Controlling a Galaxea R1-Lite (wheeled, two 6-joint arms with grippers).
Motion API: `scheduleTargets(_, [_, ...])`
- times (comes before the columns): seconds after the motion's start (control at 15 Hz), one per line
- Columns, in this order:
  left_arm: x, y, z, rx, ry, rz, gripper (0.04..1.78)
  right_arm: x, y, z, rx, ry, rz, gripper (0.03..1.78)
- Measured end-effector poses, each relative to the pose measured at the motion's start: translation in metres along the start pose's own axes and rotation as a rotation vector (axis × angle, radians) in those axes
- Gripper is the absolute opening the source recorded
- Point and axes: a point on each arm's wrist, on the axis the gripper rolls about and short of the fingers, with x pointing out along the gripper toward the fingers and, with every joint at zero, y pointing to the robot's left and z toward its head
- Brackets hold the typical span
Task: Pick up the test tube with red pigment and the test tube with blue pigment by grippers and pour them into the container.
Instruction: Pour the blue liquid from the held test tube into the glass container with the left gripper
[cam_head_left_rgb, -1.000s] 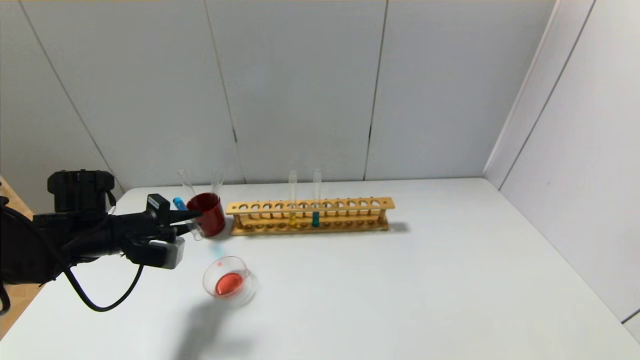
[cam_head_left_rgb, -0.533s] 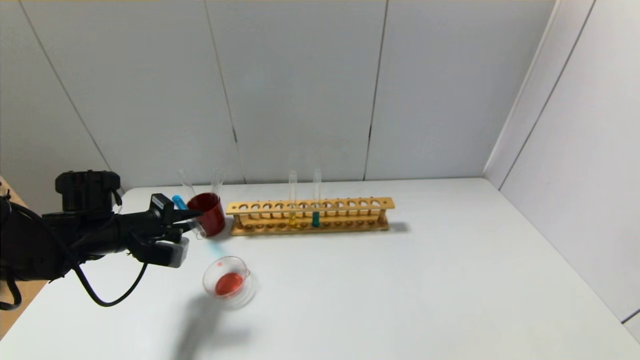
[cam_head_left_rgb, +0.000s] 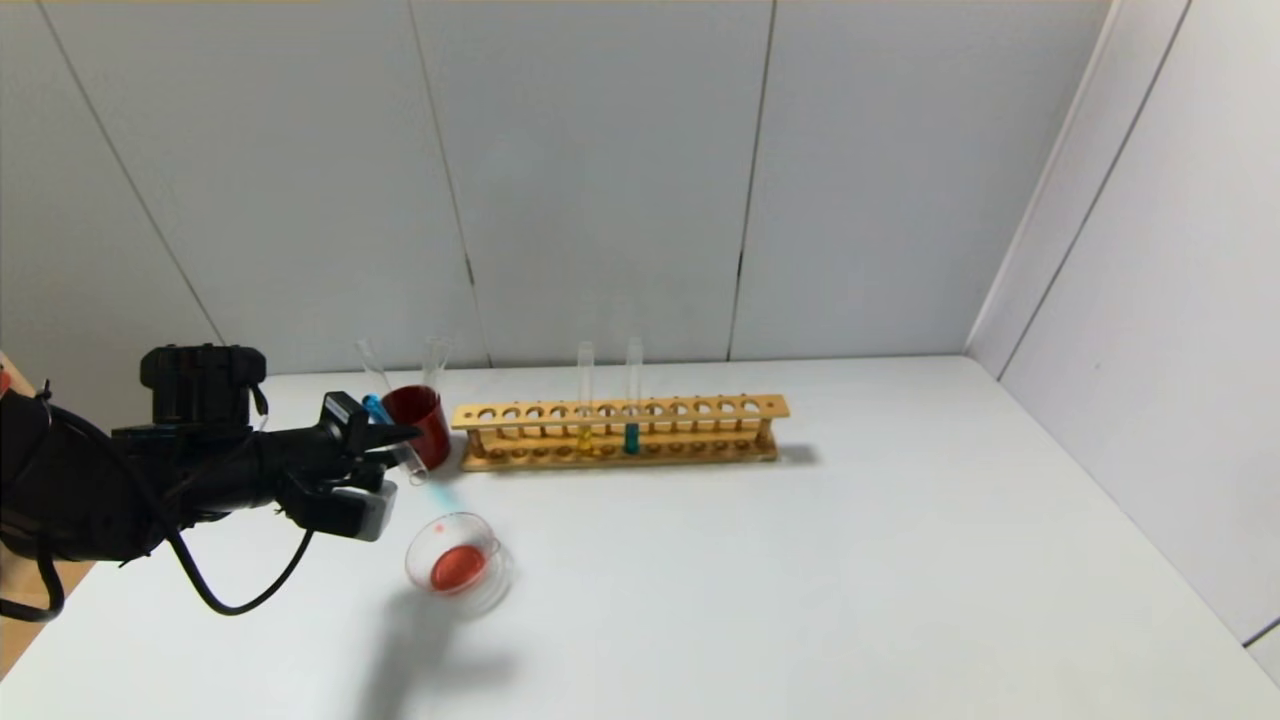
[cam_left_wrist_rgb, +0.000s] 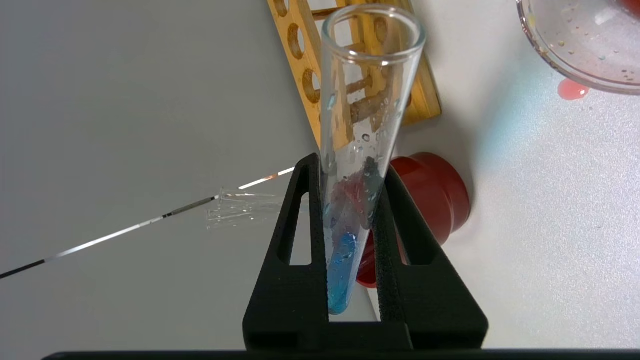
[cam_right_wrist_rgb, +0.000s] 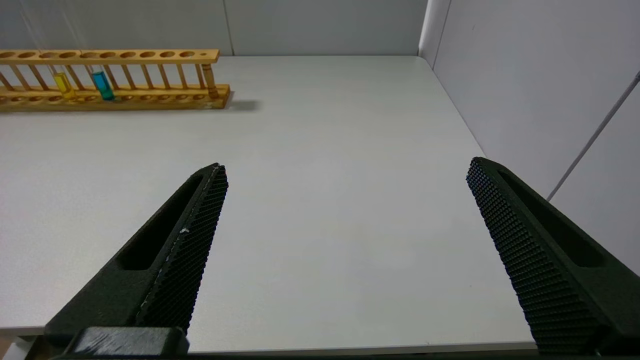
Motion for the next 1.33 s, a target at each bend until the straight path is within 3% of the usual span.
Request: scheduleTargets(1.33, [0.0089,-0.0009,0.0049,0.053,-0.012,-0.009,0.31,0.0,0.0,0.0,0.0,0.0,0.0,1.75])
